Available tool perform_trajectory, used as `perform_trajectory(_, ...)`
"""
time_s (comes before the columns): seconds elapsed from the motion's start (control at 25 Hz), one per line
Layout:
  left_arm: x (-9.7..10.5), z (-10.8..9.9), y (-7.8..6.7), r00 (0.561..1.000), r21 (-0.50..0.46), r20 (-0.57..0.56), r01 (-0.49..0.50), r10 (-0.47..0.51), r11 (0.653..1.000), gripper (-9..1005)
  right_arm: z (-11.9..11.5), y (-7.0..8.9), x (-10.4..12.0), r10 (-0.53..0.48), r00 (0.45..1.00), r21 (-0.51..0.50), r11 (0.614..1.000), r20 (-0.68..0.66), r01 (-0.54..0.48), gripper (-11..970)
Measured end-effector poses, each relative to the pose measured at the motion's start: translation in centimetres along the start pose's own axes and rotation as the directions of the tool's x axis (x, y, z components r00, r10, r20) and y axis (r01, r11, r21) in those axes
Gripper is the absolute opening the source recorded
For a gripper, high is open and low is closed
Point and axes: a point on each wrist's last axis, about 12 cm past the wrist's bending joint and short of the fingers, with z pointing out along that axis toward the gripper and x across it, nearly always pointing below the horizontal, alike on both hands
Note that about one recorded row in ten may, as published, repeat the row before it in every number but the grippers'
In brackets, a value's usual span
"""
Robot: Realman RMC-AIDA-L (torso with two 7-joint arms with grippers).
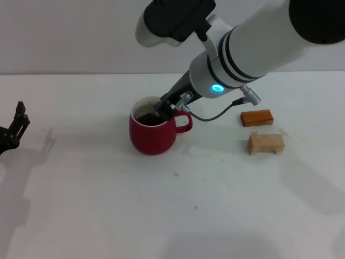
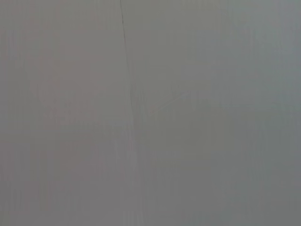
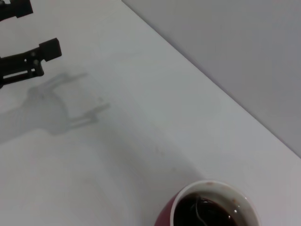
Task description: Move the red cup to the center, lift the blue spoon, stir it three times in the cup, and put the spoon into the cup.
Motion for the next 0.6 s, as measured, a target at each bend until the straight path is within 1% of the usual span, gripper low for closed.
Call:
perform_trajectory(0.32, 0.1, -0.1, 0.0, 1.000, -0.002, -0.003, 0.000, 0.000, 1.000, 855, -0.3, -0.1, 0.1, 0.003, 1.000, 0.003, 1.000, 0.006, -0.003, 181)
perform_trajectory(0.36, 0.1, -0.2, 0.1, 1.000, -0.003, -0.003, 0.000, 0.000, 1.000, 855, -0.5, -0.3, 0.1, 0.001, 1.000, 0.015, 1.000, 0.011, -0.002, 219)
perform_trajectory(0.4, 0.1, -0.2, 0.1, 1.000, -0.003, -0.004, 0.000, 0.000, 1.000, 855, -0.7, -0.6, 0.0, -0.002, 1.000, 0.035, 0.999, 0.020, 0.001, 257)
perform_trajectory(0.44, 0.1, -0.2, 0.1, 1.000, -0.004, -0.004, 0.000, 0.000, 1.000, 855, -1.4, -1.4, -0.2, -0.029, 0.998, 0.117, 0.993, 0.062, 0.021, 295)
perform_trajectory(0.48, 0.1, -0.2, 0.1, 1.000, -0.004, -0.005, 0.000, 0.000, 1.000, 855, -1.4, -1.4, -0.2, -0.029, 0.998, 0.117, 0.993, 0.062, 0.021, 332)
perform_trajectory(0.56, 0.1, -0.2, 0.2, 1.000, -0.009, -0.006, 0.000, 0.000, 1.000, 855, -2.2, -2.3, -0.3, -0.080, 0.988, 0.236, 0.971, 0.131, 0.047, 408)
perform_trajectory(0.6, 0.1, -0.2, 0.2, 1.000, -0.011, -0.008, 0.001, -0.001, 1.000, 855, -2.6, -2.5, -0.3, -0.103, 0.980, 0.280, 0.959, 0.171, 0.052, 425)
